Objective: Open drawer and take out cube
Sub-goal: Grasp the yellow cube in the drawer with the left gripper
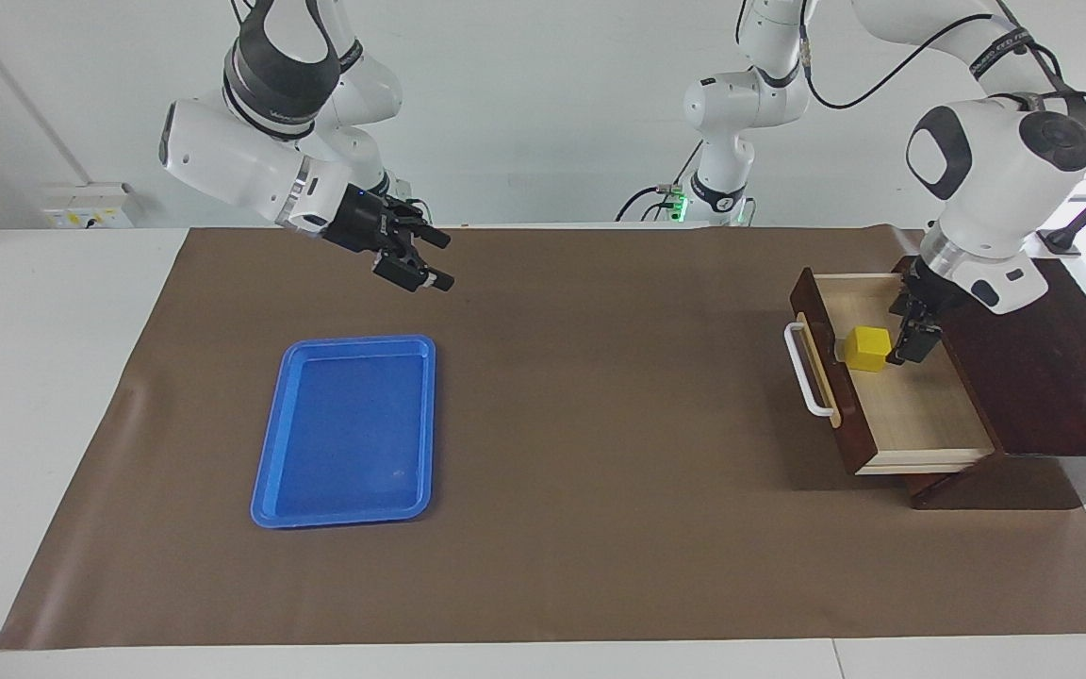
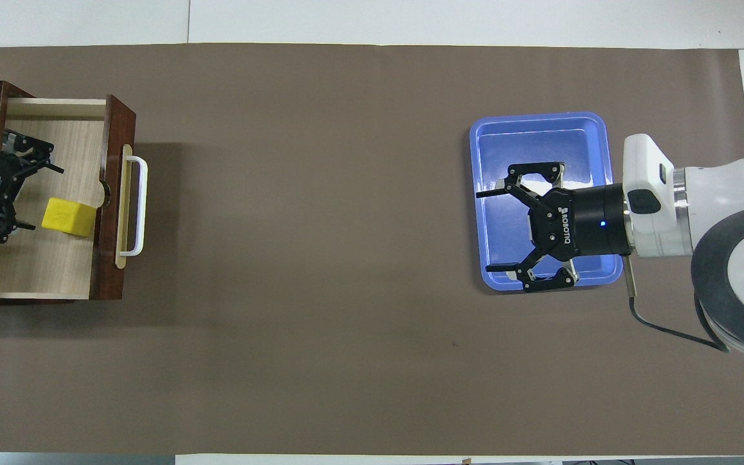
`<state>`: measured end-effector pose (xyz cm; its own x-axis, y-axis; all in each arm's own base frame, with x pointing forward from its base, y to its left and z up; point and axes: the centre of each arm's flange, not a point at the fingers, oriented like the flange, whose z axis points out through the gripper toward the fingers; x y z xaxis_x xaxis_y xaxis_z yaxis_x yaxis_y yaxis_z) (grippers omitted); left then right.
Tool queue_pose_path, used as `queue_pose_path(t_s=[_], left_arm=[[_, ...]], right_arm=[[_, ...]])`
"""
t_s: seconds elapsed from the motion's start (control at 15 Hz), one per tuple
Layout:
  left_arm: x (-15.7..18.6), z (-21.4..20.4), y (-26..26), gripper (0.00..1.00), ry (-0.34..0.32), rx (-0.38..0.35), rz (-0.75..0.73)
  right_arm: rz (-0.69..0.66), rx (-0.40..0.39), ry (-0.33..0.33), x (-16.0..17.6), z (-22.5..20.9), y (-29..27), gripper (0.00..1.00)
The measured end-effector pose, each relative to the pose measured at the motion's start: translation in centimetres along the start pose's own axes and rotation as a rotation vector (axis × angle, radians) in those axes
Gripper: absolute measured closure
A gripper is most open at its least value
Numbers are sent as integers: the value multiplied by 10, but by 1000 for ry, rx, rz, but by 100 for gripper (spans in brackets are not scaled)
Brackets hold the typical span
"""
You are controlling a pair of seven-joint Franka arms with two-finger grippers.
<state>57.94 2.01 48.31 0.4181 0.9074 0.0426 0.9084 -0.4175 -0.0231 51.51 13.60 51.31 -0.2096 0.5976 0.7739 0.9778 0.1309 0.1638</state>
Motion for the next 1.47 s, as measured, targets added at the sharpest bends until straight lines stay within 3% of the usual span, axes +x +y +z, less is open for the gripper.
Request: queue_pose_path(t_s=[0.33, 0.6, 1.0, 1.27, 1.33, 1.47], left_arm=[[-1, 13, -8, 0, -1, 2, -136], [6, 21, -13, 0, 0, -1, -158], [9, 33, -17, 0, 2, -9, -173], [9, 39, -19, 10, -2, 0, -188], [9, 41, -19, 17, -1, -3, -199], [9, 43, -19, 41, 0, -5, -208]], right_arm=[[86, 64, -145, 12, 41, -4, 0], [176, 113, -163, 15, 75, -6, 0], [102, 160, -172, 19, 114, -7, 0], [121, 142, -142, 22, 142, -1, 0], [131, 119, -139, 27, 147, 2, 0], [152, 84, -146, 42, 161, 4, 0]])
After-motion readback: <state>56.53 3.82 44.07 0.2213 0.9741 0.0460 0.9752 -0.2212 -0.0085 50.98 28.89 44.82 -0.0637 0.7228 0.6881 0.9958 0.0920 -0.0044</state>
